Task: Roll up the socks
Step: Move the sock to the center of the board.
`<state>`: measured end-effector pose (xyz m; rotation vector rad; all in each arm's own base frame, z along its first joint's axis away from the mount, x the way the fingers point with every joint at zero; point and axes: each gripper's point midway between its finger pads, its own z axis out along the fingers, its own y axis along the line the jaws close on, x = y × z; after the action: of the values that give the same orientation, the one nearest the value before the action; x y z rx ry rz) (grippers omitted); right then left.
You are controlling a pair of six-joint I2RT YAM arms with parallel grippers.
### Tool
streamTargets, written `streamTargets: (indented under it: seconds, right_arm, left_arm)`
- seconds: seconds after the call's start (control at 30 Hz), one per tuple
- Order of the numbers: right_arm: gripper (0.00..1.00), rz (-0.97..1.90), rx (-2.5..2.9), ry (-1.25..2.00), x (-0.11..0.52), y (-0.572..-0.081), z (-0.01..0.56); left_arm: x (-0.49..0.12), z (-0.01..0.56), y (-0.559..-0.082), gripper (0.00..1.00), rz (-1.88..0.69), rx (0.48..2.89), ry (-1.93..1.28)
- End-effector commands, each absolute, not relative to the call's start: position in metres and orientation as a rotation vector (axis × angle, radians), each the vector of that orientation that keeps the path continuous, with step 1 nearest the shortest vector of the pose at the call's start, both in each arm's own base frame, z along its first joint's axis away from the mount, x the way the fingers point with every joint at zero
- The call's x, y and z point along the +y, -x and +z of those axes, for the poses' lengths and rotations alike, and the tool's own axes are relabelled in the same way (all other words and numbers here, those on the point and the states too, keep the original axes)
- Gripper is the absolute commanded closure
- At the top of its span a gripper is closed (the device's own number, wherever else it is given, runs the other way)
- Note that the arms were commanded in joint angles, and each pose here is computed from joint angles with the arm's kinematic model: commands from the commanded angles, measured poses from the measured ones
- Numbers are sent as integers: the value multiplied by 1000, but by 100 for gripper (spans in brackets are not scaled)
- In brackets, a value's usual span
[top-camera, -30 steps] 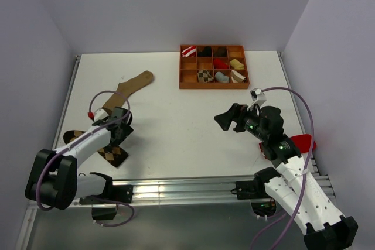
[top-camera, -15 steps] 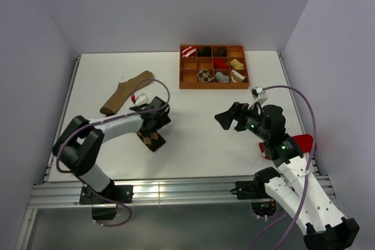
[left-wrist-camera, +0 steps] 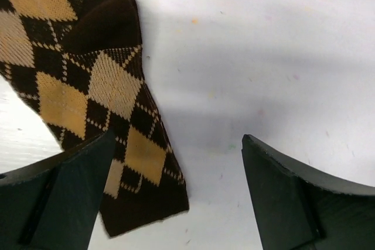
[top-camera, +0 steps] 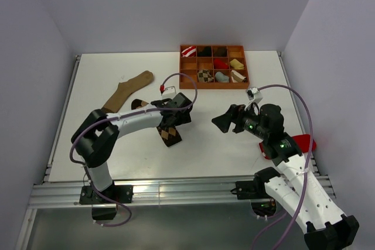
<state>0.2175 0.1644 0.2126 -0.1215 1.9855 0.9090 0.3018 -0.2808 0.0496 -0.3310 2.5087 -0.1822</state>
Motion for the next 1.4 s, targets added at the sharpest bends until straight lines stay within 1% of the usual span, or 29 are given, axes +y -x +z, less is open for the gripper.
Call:
streamTargets:
  seconds: [0.0, 0.03, 0.1, 0.17, 0.2, 0.23, 0.3, 0.33, 0.47, 0.6, 0.63, 0.83, 0.9, 0.97, 1.03, 1.07, 1.17, 1.37]
  right_arm:
    - [8, 942, 1924, 192, 172, -216, 224]
    - [9, 942, 1925, 202, 173, -215, 222]
    - [11, 941, 1938, 212, 174, -215, 217]
    - [14, 941, 1952, 225, 176, -213, 210]
    - [16, 937, 1969, 222, 177, -213, 203]
    - [17, 937, 1980, 223, 178, -213, 199]
    - [18, 947, 1998, 232, 183, -210, 190]
    - [18, 945, 2005, 234, 184, -209, 187]
    - [19, 919, 2023, 250, 189, -205, 174]
    - [19, 910, 2040, 249, 190, -201, 165]
    - [19, 902, 2037, 240, 188, -202, 164]
    - [19, 835, 2045, 218, 179, -206, 157]
    - [19, 814, 2042, 212, 177, -207, 158]
    - [19, 798, 2020, 196, 173, -208, 162]
    - [19, 799, 1998, 179, 171, -208, 165]
    - [19, 799, 1971, 170, 169, -207, 169]
    - [19, 779, 1924, 122, 161, -208, 176]
    - [19, 714, 1858, -50, 136, -211, 181]
  left_arm:
    - [-270, 105, -297, 5, -163, 2378, 112]
    - [-269, 106, -292, 7, -182, 2374, 75]
    - [-262, 101, -274, 14, -238, 2388, -24]
    - [-272, 101, -267, 21, -350, 2347, -121]
    - [-268, 90, -254, 22, -384, 2366, -166]
    - [-272, 92, -254, 24, -422, 2332, -199]
    - [-264, 81, -248, 25, -416, 2325, -235]
    - [-267, 83, -251, 25, -433, 2291, -240]
    - [-266, 70, -255, 30, -412, 2249, -312]
    - [-279, 50, -256, 33, -439, 2282, -338]
    - [-287, 46, -251, 34, -491, 2302, -350]
    - [-326, 32, -252, 36, -630, 2318, -324]
    - [-342, 37, -252, 35, -660, 2315, -343]
    - [-354, 53, -257, 31, -660, 2278, -373]
    - [-355, 64, -257, 28, -610, 2243, -418]
    - [-356, 79, -258, 27, -615, 2204, -424]
    - [-347, 98, -260, 26, -540, 2122, -471]
    - [-345, 100, -249, 27, -431, 2045, -578]
